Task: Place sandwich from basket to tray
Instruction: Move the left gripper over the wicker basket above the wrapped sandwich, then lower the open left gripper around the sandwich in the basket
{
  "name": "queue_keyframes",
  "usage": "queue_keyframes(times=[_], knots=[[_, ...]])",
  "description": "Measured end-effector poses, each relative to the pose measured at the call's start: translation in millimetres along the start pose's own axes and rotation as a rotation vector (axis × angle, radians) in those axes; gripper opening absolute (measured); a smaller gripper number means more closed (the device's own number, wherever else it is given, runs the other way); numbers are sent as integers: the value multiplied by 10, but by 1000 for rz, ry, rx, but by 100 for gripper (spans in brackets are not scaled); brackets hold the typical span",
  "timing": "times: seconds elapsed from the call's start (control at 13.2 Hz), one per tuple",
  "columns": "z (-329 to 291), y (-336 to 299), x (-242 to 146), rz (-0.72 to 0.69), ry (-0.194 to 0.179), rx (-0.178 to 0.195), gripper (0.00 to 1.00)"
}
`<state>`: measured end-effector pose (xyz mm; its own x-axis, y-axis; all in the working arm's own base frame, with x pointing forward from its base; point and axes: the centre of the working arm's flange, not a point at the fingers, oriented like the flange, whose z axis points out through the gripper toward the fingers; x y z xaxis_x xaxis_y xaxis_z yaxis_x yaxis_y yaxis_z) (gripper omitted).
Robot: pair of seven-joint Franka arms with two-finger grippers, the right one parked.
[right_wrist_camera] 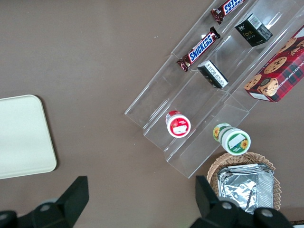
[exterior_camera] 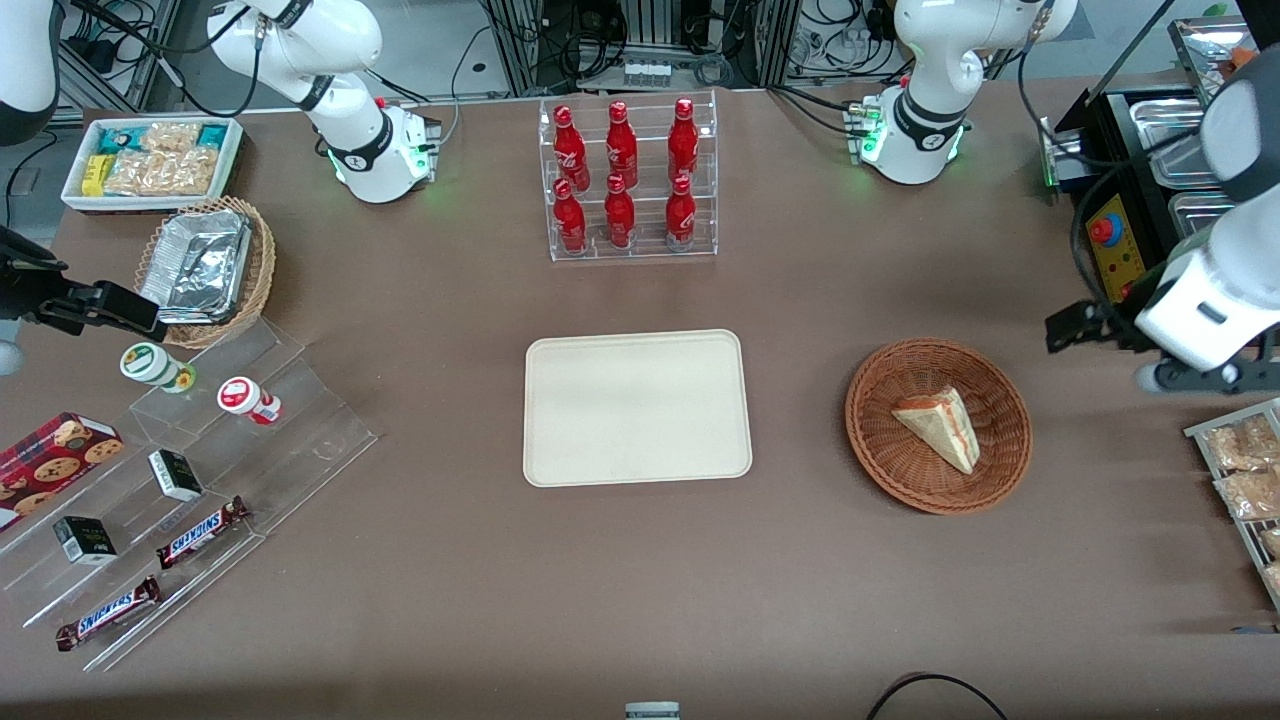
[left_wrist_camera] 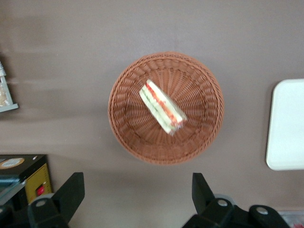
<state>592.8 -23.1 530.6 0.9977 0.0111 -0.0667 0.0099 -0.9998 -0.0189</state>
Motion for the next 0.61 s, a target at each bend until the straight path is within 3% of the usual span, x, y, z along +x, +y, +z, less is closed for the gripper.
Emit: queue_keyframes(times=[0.61], knots=[[1135, 196, -55, -367, 75, -22, 100]])
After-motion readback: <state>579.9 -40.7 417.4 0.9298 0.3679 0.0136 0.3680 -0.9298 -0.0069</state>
